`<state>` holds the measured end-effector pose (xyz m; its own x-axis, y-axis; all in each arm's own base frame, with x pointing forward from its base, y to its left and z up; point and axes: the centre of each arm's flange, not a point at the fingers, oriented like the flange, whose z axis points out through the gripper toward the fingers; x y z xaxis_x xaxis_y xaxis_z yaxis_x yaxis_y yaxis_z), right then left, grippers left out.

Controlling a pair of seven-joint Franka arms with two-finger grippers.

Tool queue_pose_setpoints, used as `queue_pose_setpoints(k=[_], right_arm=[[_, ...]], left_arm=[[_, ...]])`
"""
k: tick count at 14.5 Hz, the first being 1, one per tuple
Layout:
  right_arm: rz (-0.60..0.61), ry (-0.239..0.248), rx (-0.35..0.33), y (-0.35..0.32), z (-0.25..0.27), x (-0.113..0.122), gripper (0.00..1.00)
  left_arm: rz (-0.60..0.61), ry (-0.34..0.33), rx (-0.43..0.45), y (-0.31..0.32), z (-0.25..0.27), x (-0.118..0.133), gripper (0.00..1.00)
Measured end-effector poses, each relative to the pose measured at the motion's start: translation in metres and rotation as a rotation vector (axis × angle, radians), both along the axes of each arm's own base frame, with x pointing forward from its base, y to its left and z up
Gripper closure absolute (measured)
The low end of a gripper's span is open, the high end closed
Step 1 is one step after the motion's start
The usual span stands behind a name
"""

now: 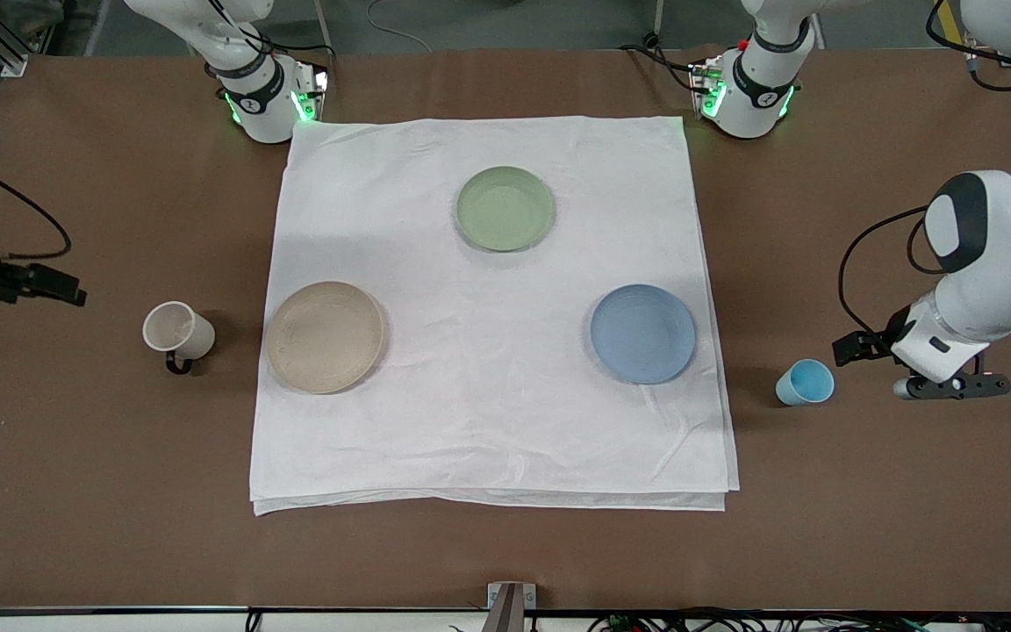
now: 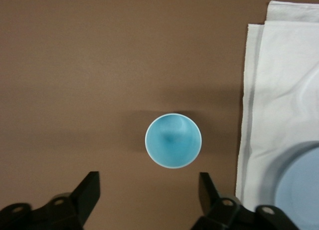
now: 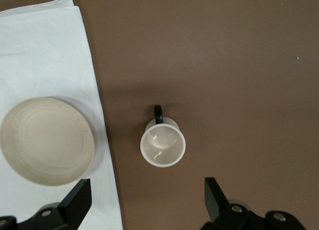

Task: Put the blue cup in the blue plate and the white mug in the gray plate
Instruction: 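Grasp the white mug with the right gripper while the left gripper grasps the cup, then carry the mug over the beige plate while the left gripper carries the cup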

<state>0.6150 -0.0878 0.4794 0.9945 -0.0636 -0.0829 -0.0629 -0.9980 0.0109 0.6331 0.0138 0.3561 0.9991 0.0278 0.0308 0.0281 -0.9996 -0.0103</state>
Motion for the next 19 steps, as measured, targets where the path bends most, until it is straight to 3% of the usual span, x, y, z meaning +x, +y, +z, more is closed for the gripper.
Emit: queue_pose_setpoints(k=[1,4,6,8,9,11,14,15,16,17,19], right_arm=[[-0.002,0.001,-0.004,-0.003,-0.027,0.011,0.00],[0.006,-0.039,-0.017,-0.003,-0.101,0.032,0.00],[0.006,-0.062,-0.022,-0.003,-0.153,0.024,0.00],[0.003,-0.067,-0.022,-0.002,-0.192,0.006,0.00],[0.001,-0.076,-0.023,-0.002,-0.207,-0.003,0.00],[-0.003,-0.083,-0.024,-0.001,-0.229,-0.018,0.00],[-0.006,-0.061,-0.021,-0.001,-0.243,-0.031,0.03],[-0.006,-0.056,-0.020,-0.001,-0.245,-0.033,0.11],[-0.006,-0.053,-0.020,-0.001,-0.246,-0.034,0.18],[-0.006,-0.052,-0.019,0.000,-0.247,-0.034,0.19],[-0.006,-0.050,-0.019,0.000,-0.247,-0.035,0.36]], left_arm=[[0.004,-0.007,-0.004,0.003,-0.015,0.003,0.28],[0.015,0.022,-0.014,0.009,-0.060,0.007,0.29],[0.016,0.049,-0.018,0.009,-0.082,0.006,0.30],[0.017,0.067,-0.022,0.008,-0.097,0.005,0.42],[0.017,0.076,-0.023,0.008,-0.102,0.005,0.42],[0.017,0.085,-0.024,0.008,-0.108,0.004,0.56],[0.027,0.084,-0.025,0.006,-0.108,0.004,0.88],[0.039,0.081,-0.026,0.004,-0.105,0.005,0.97],[0.058,0.083,-0.028,-0.001,-0.099,0.006,0.97],[0.079,0.092,-0.031,-0.010,-0.089,0.006,0.97],[0.097,0.109,-0.039,-0.041,-0.057,0.001,0.97]])
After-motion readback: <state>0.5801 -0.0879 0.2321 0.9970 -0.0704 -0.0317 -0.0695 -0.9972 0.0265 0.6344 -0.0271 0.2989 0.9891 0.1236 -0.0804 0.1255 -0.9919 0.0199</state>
